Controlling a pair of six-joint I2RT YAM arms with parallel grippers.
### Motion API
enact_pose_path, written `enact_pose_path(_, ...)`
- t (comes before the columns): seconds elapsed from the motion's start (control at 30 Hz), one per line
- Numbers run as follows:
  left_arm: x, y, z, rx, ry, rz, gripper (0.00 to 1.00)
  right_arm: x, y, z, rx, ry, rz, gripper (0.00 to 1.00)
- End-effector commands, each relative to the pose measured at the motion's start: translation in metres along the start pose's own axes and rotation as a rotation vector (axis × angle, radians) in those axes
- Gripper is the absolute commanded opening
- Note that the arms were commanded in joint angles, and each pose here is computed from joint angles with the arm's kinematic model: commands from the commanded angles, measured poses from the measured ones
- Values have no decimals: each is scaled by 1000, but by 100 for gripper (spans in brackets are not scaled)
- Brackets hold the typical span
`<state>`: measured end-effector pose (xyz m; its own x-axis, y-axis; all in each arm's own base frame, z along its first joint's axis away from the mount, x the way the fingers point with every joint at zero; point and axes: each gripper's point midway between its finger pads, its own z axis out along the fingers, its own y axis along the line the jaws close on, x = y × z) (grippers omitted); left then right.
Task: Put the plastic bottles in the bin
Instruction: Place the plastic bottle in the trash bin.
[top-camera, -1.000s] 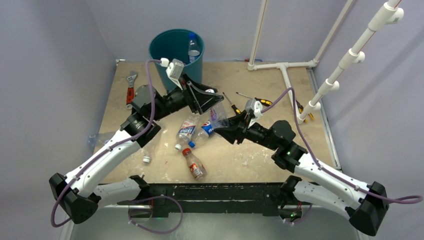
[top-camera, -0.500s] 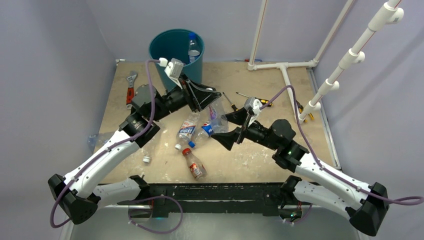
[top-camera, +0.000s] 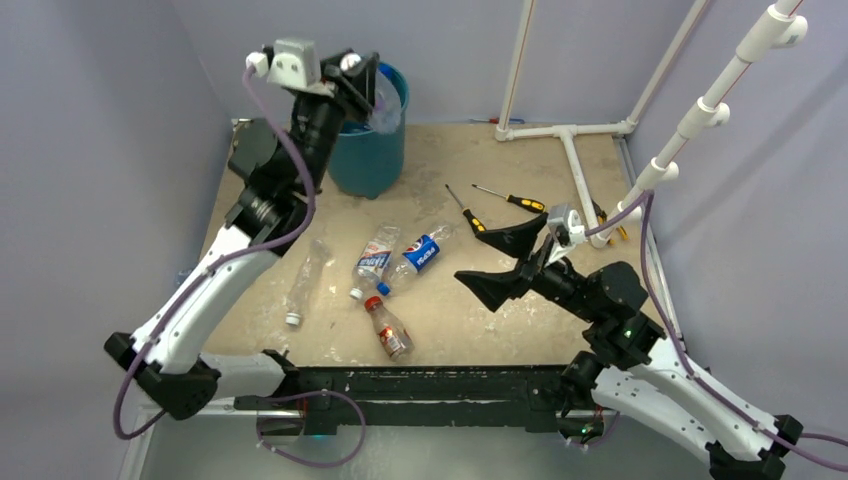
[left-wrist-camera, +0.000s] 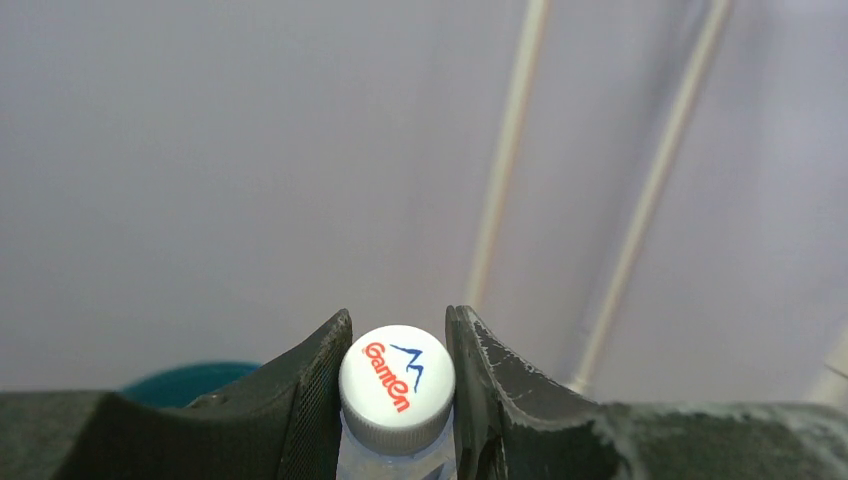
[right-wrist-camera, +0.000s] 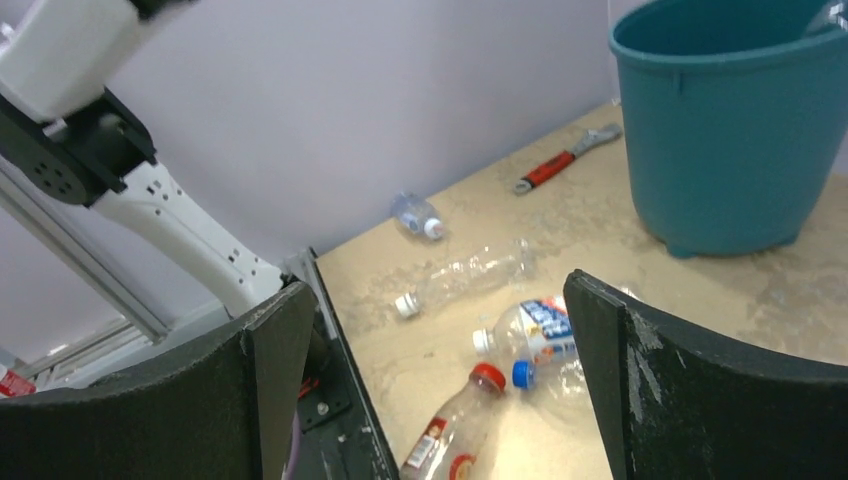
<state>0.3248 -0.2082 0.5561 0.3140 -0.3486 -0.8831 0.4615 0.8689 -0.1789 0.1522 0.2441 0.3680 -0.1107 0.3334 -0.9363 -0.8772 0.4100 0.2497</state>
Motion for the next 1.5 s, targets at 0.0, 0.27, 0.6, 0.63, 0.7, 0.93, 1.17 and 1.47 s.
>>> enact_pose_path(0.0,-25,71,47,-234,-117,190,0,40,-17,-11,81,71,79,99)
enact_pose_path(0.27,11,158,98,-348,-217,196,0,56,-21,-20,89,48,117,99)
enact_pose_path(0.6,124,202,130,-372,-72,197,0,67,-33,-15,126,30,121,99)
enact_pose_path(0.63,135,209,128,-398,-56,198,0,66,-35,-14,134,26,119,99)
enact_pose_path(0.7,159,221,119,-444,-16,199,0,61,-39,-12,161,20,115,99)
enact_pose_path(0.93,213,233,101,-438,129,147,0,52,-48,-3,208,29,76,99)
enact_pose_path(1.17,226,225,81,-447,190,19,75,60,-51,4,217,62,100,99)
enact_pose_path(1.47,101,206,78,-500,67,19,99,45,-52,7,232,27,82,99)
